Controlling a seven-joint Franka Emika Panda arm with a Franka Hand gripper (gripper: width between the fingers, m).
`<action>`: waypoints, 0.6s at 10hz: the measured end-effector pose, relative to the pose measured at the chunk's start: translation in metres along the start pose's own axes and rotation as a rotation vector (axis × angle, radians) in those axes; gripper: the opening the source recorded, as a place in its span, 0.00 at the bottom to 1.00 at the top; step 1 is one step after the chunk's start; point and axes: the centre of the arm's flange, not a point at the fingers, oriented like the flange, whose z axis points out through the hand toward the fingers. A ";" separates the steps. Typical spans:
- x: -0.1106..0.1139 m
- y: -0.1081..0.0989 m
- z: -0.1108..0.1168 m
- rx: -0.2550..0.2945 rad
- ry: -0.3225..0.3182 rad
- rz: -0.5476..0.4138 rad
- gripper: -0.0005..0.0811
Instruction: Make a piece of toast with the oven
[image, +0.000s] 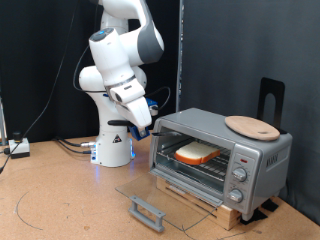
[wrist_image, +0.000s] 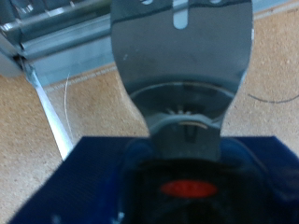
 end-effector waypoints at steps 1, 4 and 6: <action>0.003 -0.004 -0.005 0.007 -0.001 -0.003 0.49; 0.005 -0.007 -0.009 -0.001 -0.011 -0.013 0.49; 0.005 -0.023 -0.003 0.173 0.062 -0.079 0.49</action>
